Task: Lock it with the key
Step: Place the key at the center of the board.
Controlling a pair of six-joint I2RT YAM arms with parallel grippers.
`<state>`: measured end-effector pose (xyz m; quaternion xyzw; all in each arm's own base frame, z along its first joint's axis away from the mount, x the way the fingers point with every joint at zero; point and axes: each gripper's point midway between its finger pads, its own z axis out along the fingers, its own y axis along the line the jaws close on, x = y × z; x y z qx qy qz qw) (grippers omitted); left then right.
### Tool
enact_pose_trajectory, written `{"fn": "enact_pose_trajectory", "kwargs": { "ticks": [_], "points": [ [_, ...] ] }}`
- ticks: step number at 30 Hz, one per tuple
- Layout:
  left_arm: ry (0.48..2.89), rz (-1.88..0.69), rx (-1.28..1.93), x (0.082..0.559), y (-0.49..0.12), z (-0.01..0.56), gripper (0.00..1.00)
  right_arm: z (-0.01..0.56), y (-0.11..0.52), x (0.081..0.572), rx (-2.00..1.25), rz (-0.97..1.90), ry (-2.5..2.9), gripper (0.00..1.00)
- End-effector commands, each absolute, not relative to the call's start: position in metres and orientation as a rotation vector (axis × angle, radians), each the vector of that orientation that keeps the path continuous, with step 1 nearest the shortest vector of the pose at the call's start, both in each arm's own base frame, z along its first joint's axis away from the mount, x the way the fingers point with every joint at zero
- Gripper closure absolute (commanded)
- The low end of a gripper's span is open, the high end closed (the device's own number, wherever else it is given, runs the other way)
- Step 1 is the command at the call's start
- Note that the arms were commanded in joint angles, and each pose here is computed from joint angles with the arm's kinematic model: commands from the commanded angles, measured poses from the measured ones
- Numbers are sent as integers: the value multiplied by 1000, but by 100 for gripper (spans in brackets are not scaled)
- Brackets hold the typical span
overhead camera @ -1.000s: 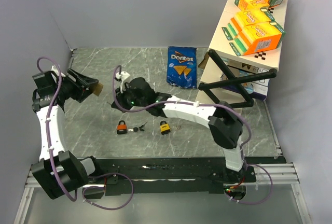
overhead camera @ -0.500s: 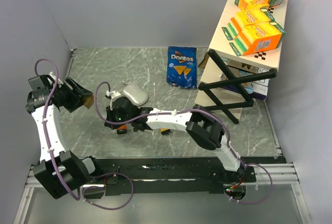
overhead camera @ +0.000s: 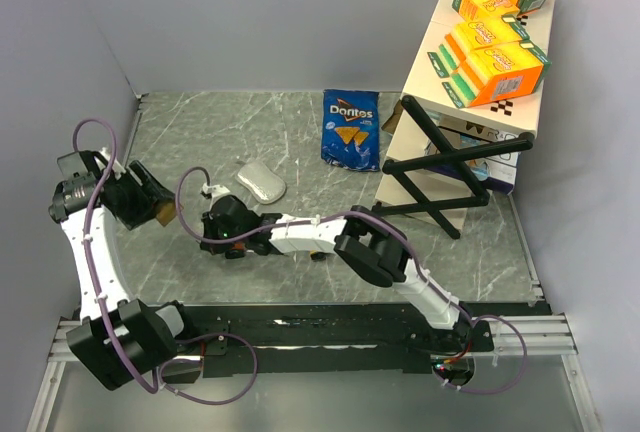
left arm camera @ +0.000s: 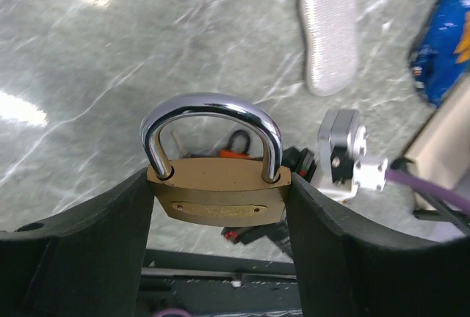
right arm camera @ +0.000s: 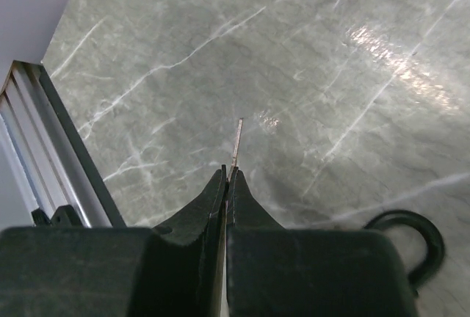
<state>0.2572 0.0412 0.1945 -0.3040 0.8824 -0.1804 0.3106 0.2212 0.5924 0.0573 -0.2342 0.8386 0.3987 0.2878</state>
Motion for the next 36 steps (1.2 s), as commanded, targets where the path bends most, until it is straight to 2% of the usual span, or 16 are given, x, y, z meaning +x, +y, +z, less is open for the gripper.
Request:
{"fn": "enact_pose_trajectory", "kwargs": {
  "ticks": [1, 7, 8, 9, 12, 17, 25, 27, 28, 29, 36],
  "points": [
    [2301, -381, -739, 252, 51, 213, 99, 75, 619, 220, -579, 1203, 2174, 100],
    [2331, -332, -757, 246, 59, 203, 99, 76, 631, 215, -583, 1234, 2145, 100],
    [2341, -335, -763, 247, 60, 202, 99, 75, 632, 215, -579, 1234, 2147, 98],
    [2345, -321, -770, 247, 62, 201, 99, 71, 632, 214, -578, 1233, 2151, 91],
    [2362, -336, -750, 251, 63, 202, 99, 68, 632, 217, -571, 1212, 2141, 84],
    [2383, -349, -722, 262, 68, 207, 99, 71, 633, 219, -570, 1213, 2137, 82],
    [2441, -215, -588, 262, 86, 222, 99, 71, 634, 219, -557, 1219, 2163, 78],
    [2457, -199, -545, 261, 88, 221, 99, 75, 633, 220, -556, 1225, 2159, 68],
    [2478, -187, -540, 257, 89, 219, 99, 77, 633, 221, -558, 1225, 2157, 57],
    [2501, -153, -454, 256, 93, 217, 99, 84, 633, 220, -570, 1236, 2146, 54],
    [2730, -204, -217, 216, 81, 176, 99, 118, 630, 220, -662, 1273, 2025, 44]
  ]
}}
